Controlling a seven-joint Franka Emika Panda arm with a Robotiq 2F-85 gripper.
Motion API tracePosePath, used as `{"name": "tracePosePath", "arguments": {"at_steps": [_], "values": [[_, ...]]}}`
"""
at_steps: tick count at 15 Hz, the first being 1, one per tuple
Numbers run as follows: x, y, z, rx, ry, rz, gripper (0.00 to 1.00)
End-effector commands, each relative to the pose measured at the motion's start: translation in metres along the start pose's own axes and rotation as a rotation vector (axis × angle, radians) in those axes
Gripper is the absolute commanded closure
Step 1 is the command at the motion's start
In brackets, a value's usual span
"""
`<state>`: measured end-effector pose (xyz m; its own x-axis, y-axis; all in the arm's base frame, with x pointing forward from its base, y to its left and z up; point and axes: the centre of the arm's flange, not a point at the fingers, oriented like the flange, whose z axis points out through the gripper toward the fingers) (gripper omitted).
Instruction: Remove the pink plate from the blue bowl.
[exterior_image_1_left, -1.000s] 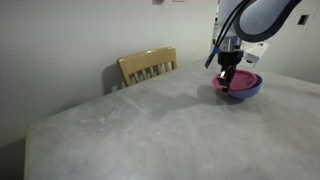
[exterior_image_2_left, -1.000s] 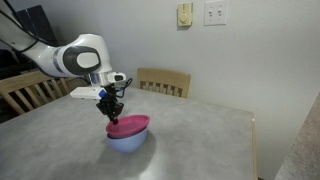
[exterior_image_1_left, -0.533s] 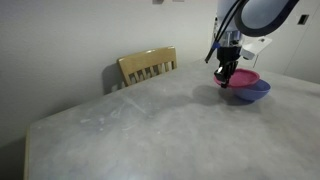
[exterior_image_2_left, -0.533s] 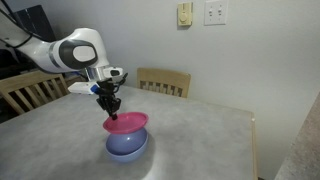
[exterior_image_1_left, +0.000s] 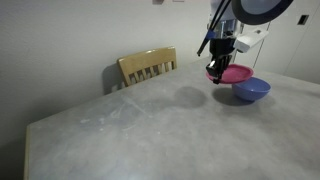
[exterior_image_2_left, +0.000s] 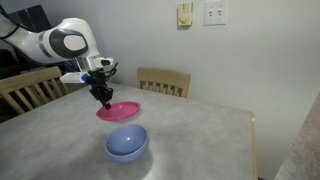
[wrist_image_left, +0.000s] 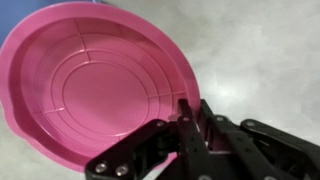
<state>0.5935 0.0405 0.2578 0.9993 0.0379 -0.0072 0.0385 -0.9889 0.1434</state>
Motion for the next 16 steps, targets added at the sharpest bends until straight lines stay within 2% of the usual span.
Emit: {"name": "tracePosePath", "arguments": {"at_steps": [1,5,8,11,16], "values": [[0.021,-0.041,-0.017,0.009,0.046,-0.123,0.97],[0.036,-0.095,-0.033,0.054,0.094,-0.261,0.97],[0.043,-0.118,-0.028,0.091,0.109,-0.33,0.97],[0.045,-0.128,-0.002,0.137,0.104,-0.41,0.97],[0.053,-0.14,0.057,0.142,0.058,-0.624,0.97]]}}
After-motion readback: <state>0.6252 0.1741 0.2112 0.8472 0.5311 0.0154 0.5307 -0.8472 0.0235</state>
